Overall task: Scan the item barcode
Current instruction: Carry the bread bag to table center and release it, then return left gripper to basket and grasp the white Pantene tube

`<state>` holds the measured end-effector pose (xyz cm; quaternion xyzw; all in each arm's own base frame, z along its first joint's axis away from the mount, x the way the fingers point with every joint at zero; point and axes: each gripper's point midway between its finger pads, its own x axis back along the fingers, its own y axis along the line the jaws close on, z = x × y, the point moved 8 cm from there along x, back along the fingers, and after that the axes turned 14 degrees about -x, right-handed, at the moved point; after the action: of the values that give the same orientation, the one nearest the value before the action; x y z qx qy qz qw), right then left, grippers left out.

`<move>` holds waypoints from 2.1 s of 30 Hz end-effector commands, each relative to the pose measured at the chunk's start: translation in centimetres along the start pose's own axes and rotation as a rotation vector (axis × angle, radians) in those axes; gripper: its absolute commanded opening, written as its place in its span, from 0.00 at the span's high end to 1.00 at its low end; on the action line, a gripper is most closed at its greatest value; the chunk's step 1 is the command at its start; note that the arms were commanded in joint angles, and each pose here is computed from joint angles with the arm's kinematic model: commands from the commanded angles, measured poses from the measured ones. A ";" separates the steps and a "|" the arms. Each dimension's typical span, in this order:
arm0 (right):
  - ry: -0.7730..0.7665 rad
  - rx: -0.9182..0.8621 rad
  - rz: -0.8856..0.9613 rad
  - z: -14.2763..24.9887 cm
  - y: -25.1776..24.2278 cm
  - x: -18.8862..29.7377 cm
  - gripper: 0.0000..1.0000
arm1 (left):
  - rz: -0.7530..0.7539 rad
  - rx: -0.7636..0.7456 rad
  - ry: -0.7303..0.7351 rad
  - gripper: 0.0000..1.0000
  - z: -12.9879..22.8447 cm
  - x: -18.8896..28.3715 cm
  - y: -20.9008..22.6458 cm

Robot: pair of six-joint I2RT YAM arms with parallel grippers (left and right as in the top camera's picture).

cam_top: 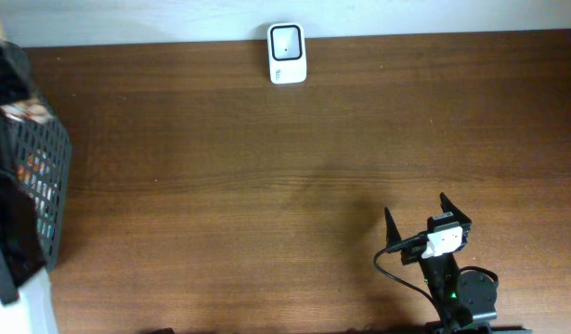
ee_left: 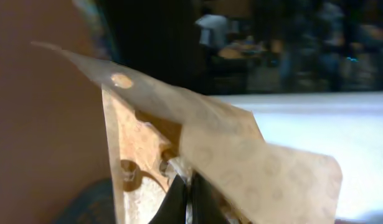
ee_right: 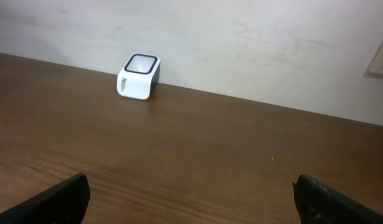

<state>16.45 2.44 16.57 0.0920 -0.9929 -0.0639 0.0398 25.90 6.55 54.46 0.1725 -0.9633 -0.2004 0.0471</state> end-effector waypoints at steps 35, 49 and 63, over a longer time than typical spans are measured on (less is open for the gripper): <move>0.006 0.000 0.001 0.3 0.0 0.0 0.02 | 0.970 -0.241 0.856 1.00 19.9 0.7 -47.0; 0.006 0.000 0.001 0.3 0.0 0.0 0.02 | 0.955 -0.123 0.747 0.01 16.9 -0.9 -47.3; 0.006 0.000 0.001 0.3 0.0 0.0 0.02 | 0.518 0.083 0.461 0.01 5.0 -10.3 -17.5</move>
<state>16.45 2.44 16.57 0.0920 -0.9929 -0.0639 0.0398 42.34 -10.07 38.08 -0.1066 -0.9260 -0.1107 0.3449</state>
